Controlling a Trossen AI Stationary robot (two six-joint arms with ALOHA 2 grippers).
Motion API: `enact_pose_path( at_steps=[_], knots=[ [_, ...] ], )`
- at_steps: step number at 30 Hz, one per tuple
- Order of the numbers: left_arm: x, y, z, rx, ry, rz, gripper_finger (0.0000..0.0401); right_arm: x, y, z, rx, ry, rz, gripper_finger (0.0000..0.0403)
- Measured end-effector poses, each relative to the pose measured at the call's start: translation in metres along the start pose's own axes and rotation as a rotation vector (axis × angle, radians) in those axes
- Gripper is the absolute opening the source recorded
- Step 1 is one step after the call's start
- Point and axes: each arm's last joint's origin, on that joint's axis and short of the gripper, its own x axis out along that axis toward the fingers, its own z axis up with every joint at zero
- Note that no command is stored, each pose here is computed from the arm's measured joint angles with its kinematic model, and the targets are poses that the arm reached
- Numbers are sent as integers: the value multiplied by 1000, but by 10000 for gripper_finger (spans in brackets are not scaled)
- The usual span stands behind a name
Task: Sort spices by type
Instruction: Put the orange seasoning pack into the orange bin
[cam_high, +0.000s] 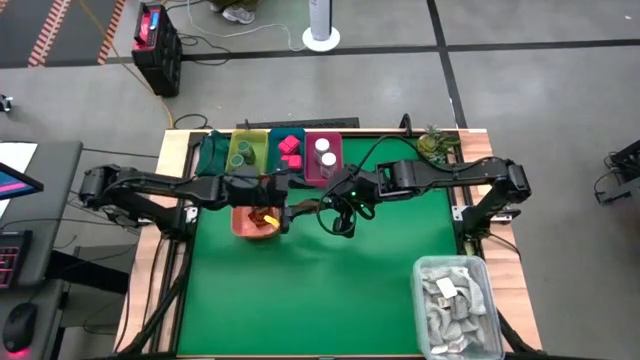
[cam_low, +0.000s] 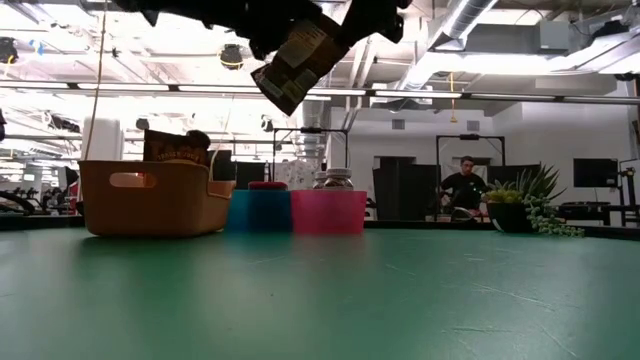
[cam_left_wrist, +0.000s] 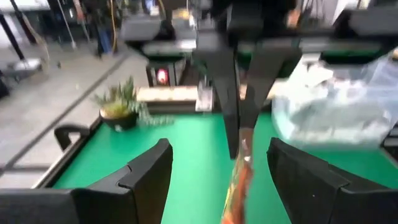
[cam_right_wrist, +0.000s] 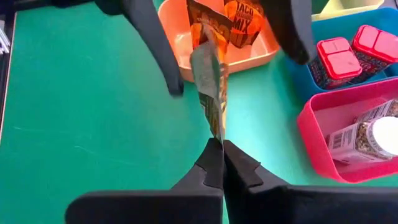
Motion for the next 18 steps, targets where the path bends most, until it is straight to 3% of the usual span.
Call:
enact_pose_path(
  at_steps=[8,18],
  knots=[
    [29,-1,7,71,227,-21,251,0,0,0,-8,4,-1,19],
    [40,-2,16,137,220,-31,238,-1,-1,-9,-22,96,-19,20]
  ],
)
